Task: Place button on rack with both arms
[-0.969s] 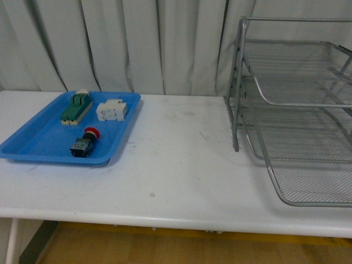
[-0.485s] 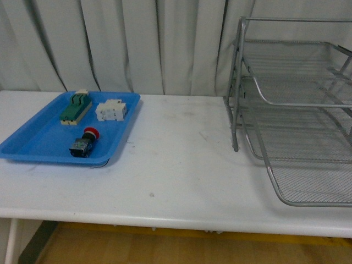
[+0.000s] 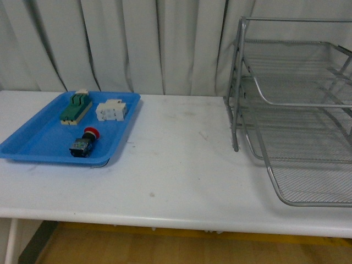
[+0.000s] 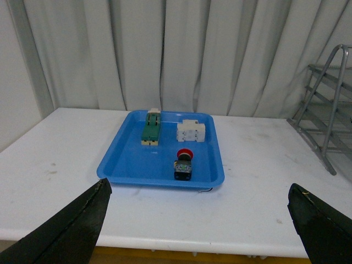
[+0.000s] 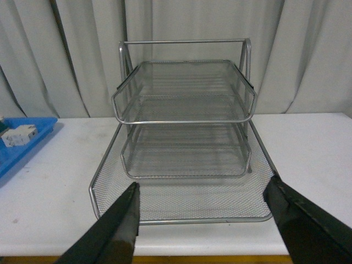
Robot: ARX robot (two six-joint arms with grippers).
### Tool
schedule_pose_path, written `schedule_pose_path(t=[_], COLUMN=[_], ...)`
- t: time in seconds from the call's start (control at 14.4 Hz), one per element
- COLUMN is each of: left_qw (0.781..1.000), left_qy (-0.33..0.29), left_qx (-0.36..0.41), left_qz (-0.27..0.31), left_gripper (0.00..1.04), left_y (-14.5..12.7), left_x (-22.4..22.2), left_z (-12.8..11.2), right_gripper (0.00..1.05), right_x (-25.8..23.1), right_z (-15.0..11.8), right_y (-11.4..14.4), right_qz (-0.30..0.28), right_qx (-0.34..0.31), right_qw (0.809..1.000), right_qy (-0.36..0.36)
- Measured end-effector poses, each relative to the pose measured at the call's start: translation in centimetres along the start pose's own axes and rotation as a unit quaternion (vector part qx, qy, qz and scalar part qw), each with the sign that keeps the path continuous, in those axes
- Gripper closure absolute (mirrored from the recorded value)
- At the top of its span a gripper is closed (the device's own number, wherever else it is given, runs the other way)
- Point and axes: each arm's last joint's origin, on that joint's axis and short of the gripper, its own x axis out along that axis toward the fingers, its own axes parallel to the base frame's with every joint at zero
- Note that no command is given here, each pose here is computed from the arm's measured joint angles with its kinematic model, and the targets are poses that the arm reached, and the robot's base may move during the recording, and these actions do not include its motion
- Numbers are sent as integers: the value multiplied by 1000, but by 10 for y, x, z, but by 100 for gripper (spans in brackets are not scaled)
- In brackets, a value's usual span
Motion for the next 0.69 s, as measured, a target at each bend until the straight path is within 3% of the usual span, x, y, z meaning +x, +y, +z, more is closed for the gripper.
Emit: schedule_pose_path(t=[0.21, 0.28, 0.35, 0.48, 0.69], left_qw=[1000, 999, 985, 985, 988], left_qy=[0, 46, 158, 133, 124], left_qx=[0, -13, -38, -84, -81], left_qz=[0, 17, 58, 75, 40], left_gripper=[7, 7, 7, 7, 7], left_y=[0, 0, -4, -9, -22], left_x=[0, -1, 4, 38, 125], left_z=[0, -2, 5, 41, 52], right_gripper=[4, 8, 7, 6, 6], right_x=[0, 0, 0, 0, 0], right_z=[0, 0, 0, 0, 0], right_y=[0, 0, 0, 0, 0], right_qz=[0, 0, -1, -1, 0], right_qx=[0, 0, 0, 0, 0], right_qw=[1000, 1000, 1000, 1000, 1000], right_qy=[0, 0, 0, 0, 0])
